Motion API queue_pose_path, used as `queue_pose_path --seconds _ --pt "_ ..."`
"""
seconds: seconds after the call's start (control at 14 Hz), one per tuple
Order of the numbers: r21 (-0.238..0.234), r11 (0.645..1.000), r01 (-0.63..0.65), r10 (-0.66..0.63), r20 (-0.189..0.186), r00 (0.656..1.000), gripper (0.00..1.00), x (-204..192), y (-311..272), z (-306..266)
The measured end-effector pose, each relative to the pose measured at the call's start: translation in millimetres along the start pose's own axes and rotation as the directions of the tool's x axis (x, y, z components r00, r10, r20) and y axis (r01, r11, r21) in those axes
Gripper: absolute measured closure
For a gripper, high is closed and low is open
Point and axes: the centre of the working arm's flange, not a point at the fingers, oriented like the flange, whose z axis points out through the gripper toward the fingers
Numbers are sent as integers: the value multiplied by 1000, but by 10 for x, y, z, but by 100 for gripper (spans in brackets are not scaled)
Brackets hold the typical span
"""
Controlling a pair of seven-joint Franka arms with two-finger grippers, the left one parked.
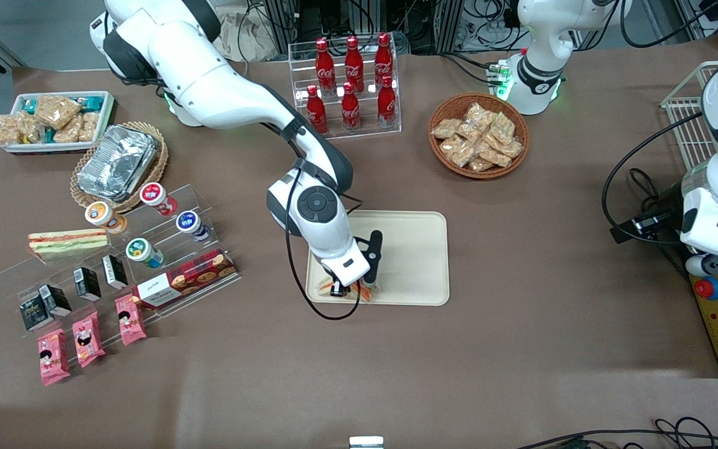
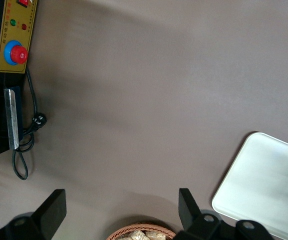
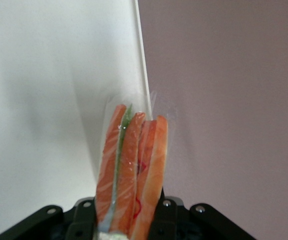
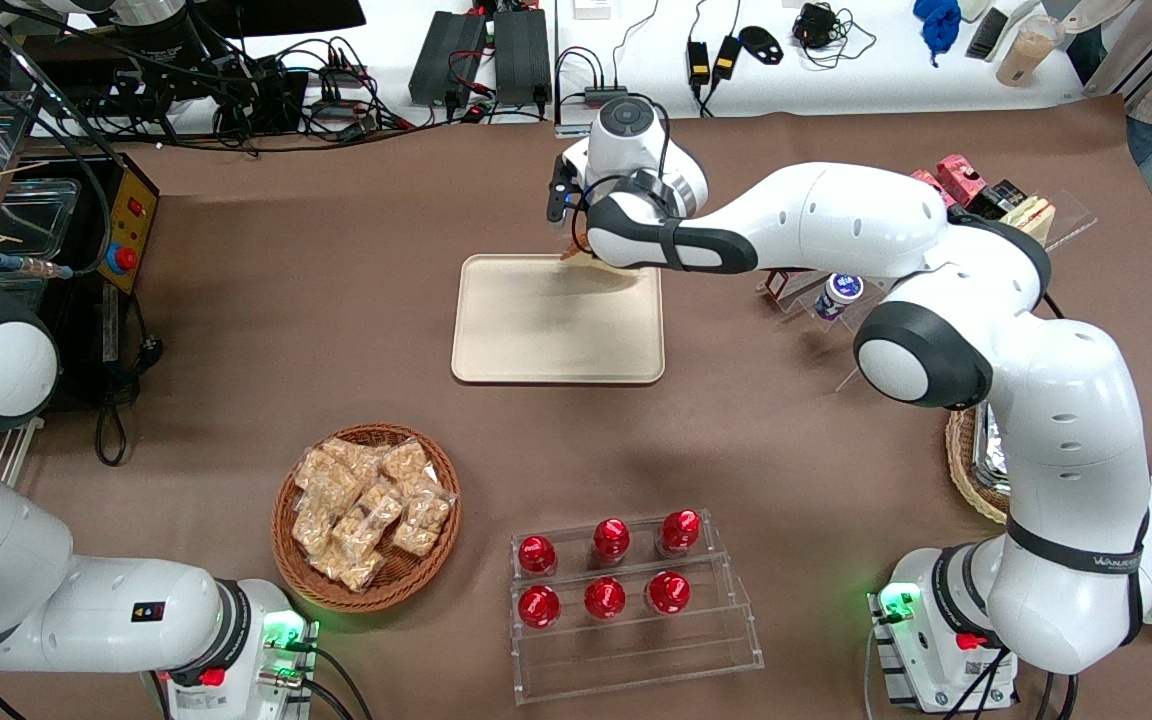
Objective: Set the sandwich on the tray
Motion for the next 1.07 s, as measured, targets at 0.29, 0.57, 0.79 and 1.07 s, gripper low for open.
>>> queue_pose_path --seconds 0.29,0.57,0.79,1.07 --pt "-6 1000 -5 4 -1 1000 52 -29 27 77" --pt "-25 999 -40 39 -25 999 14 -71 199 -92" --pt "0 994 -109 109 -34 993 0 -221 419 -418" --pt "91 957 -274 270 56 961 0 -1055 1015 -1149"
